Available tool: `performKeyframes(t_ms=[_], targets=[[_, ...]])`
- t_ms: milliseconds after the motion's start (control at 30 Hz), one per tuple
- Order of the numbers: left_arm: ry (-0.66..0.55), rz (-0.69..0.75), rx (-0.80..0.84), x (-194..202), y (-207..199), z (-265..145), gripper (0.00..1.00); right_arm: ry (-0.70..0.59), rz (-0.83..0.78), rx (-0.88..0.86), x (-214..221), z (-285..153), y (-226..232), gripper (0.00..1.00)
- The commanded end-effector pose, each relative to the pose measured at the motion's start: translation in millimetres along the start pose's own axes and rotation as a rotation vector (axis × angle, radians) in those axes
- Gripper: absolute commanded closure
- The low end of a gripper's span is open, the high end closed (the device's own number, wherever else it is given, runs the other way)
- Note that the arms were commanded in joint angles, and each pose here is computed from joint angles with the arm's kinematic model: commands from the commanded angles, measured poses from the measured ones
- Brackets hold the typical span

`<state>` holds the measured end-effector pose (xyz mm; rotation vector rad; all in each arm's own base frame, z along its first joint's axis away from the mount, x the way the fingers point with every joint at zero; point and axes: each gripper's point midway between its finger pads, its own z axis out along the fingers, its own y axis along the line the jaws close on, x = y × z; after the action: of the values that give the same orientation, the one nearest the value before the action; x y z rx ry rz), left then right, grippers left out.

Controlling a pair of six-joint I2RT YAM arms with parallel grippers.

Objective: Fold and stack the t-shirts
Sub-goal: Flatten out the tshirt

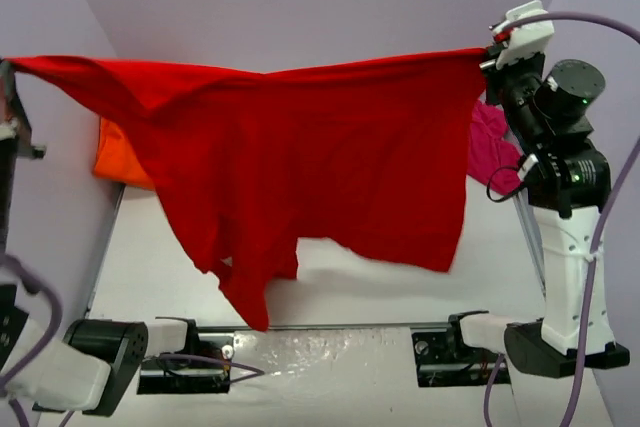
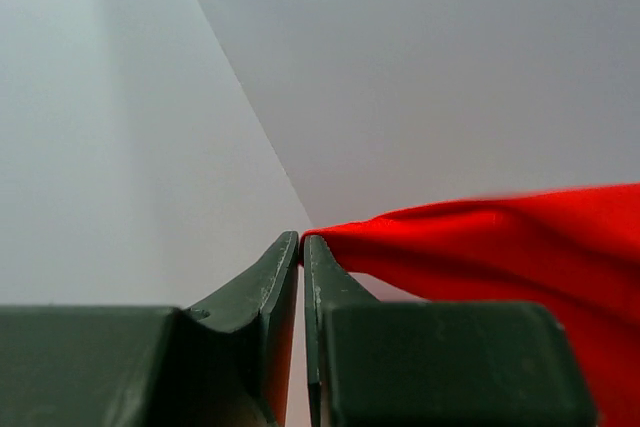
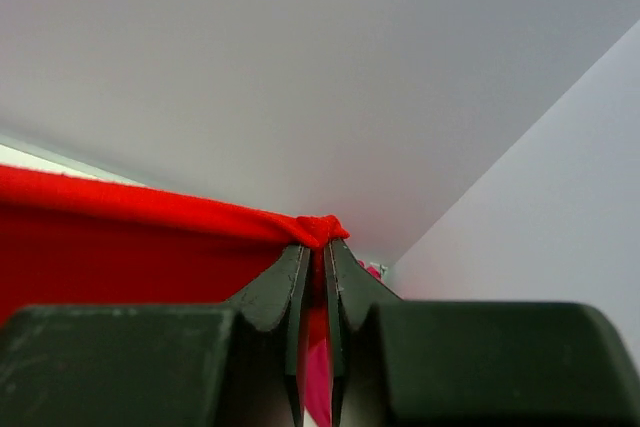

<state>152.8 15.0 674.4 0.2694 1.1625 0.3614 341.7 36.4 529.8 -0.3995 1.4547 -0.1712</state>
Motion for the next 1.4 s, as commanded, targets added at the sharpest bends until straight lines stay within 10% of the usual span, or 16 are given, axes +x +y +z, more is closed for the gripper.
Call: performKeyframes(t_ms=[0, 500, 800, 1000, 1200, 1300, 1333, 1367], targets=[[0.175, 0.127, -0.003, 72.3, -19.7, 119.5, 0.95, 0.232, -0.081, 0.140, 72.8, 69.6, -22.5, 1.00], [0.593, 0.286, 0.403, 395.0, -195.8, 301.6, 0.98, 0.704, -0.289, -0.003, 323.7, 231.0, 46.1, 1.00], [0.669, 0.284, 0.434, 459.1, -215.9, 306.7, 0.97, 0.783, -0.367, 0.006, 397.4, 272.0, 74.8, 1.00], [0.722, 0.165, 0.608, 481.0, -273.9, 283.3, 0.70, 0.833, -0.424, -0.012, 416.6, 264.8, 96.6, 1.00], [0.794, -0.014, 0.787, 494.4, -341.0, 250.0, 0.68, 0.873, -0.480, 0.010, 433.2, 263.1, 102.2, 1.00], [0.823, -0.087, 0.889, 485.4, -365.0, 227.0, 0.68, 0.889, -0.484, 0.036, 443.7, 263.1, 102.9, 0.90], [0.836, -0.104, 0.920, 481.8, -371.8, 218.3, 0.68, 0.893, -0.483, 0.047, 445.7, 263.0, 102.6, 0.78], [0.844, -0.119, 0.963, 476.6, -380.6, 208.2, 0.68, 0.895, -0.476, 0.064, 446.7, 262.7, 101.2, 0.43]])
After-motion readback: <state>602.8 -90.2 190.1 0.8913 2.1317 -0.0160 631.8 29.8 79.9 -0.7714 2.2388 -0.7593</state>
